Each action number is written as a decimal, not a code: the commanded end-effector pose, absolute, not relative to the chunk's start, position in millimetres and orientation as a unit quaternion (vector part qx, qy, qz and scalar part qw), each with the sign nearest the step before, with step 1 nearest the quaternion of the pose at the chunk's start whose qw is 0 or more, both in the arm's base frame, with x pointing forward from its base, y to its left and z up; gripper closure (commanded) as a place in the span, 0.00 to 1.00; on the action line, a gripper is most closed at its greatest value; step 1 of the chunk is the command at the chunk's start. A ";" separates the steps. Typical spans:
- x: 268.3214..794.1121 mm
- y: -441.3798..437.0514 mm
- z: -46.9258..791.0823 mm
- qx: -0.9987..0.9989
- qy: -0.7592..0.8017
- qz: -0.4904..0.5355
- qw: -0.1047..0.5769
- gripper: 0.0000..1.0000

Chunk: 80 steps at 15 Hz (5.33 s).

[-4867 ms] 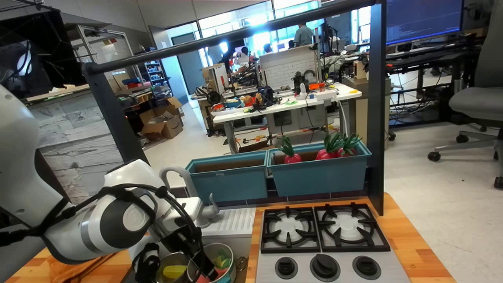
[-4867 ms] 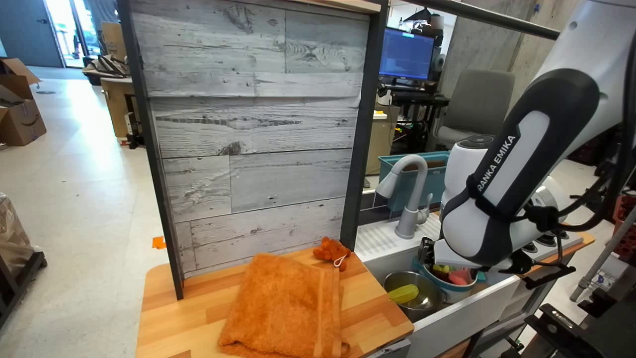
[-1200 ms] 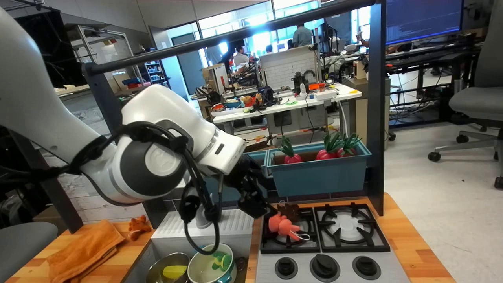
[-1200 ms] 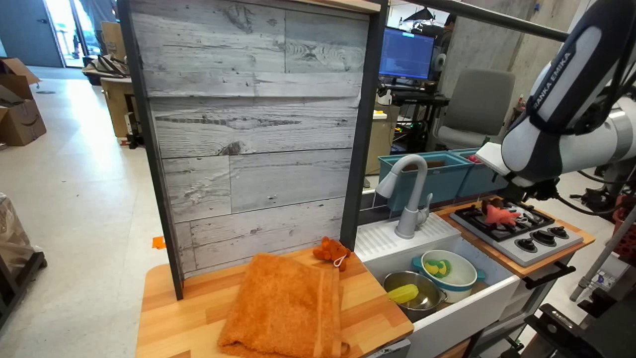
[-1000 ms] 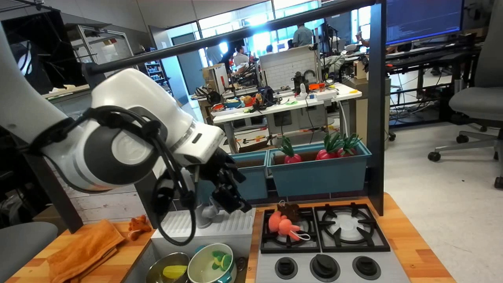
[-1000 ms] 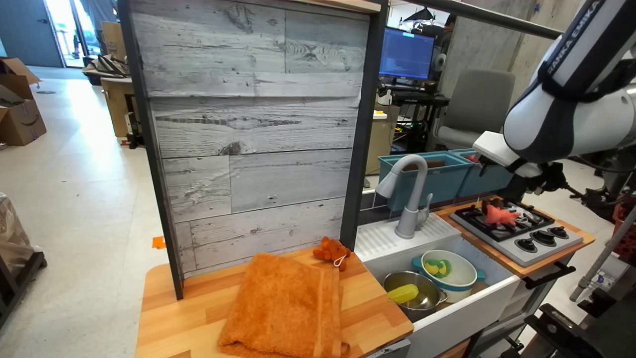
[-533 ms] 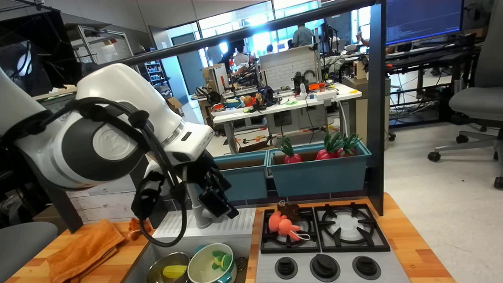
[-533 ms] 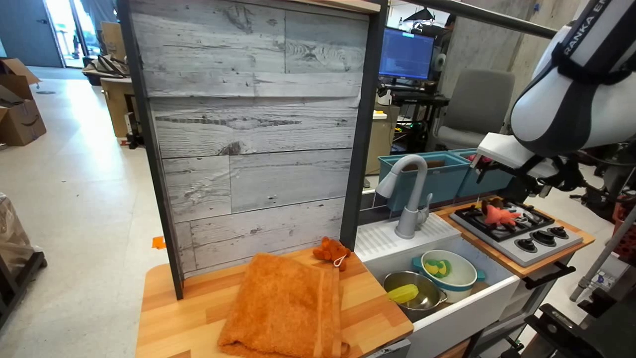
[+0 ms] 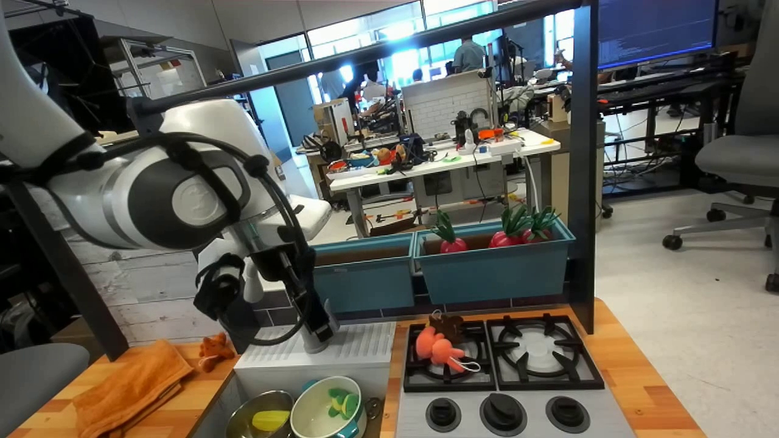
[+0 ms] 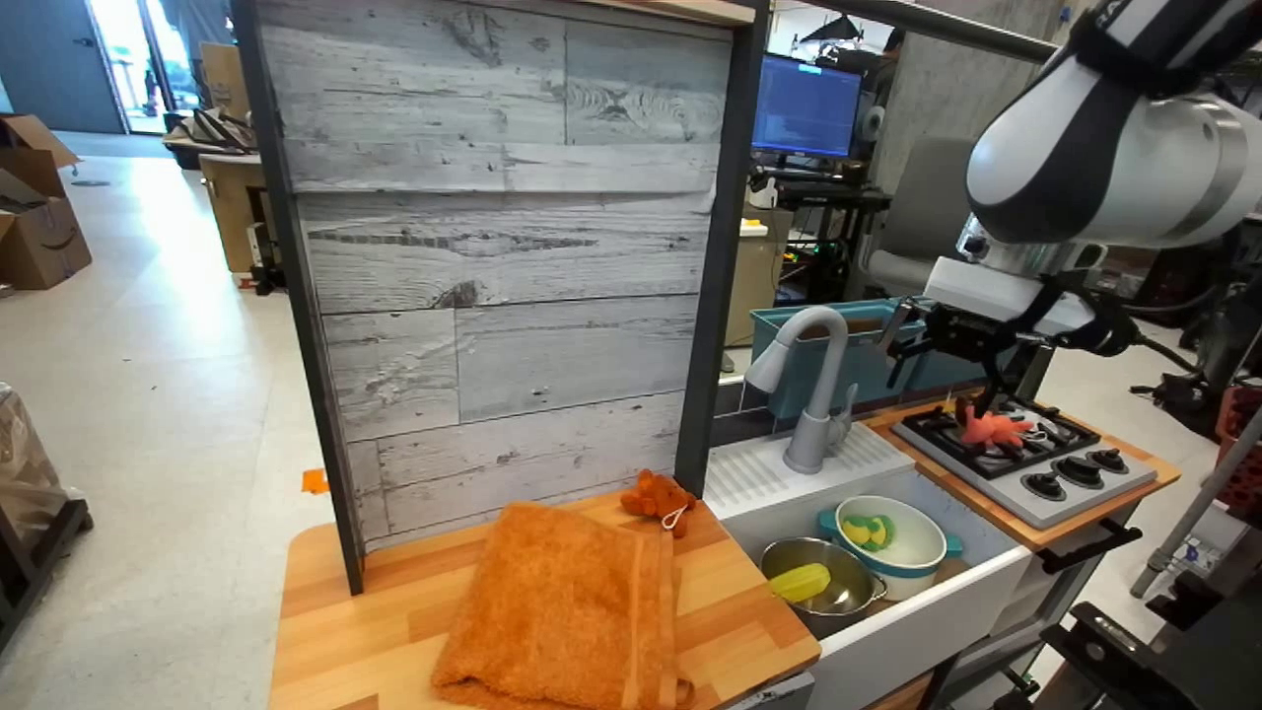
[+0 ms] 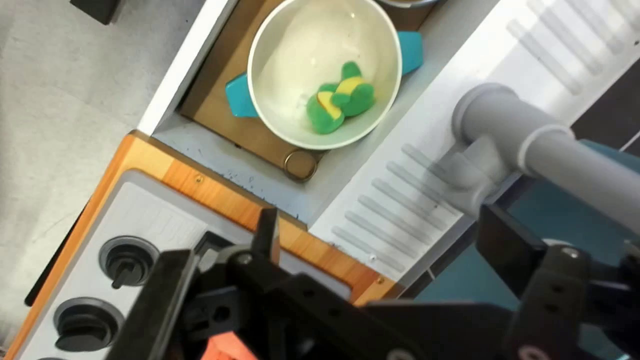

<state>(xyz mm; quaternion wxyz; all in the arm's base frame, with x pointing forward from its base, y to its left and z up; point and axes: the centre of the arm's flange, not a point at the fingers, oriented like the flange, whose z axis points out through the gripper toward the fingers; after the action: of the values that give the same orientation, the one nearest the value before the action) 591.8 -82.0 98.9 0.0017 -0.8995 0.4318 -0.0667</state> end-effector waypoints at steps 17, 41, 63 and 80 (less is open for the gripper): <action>583.7 -107.9 104.4 -0.952 0.198 0.202 -0.116 0.00; 605.9 -65.6 -31.6 -0.994 0.087 0.063 -0.034 0.04; 628.6 -74.2 -86.6 -0.998 0.045 -0.002 -0.036 0.00; 600.8 -15.7 -79.6 -0.996 0.048 0.027 -0.066 0.01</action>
<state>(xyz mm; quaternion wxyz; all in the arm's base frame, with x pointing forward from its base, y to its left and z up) 615.0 -29.9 -87.3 -0.0434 -0.9983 0.0324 0.0229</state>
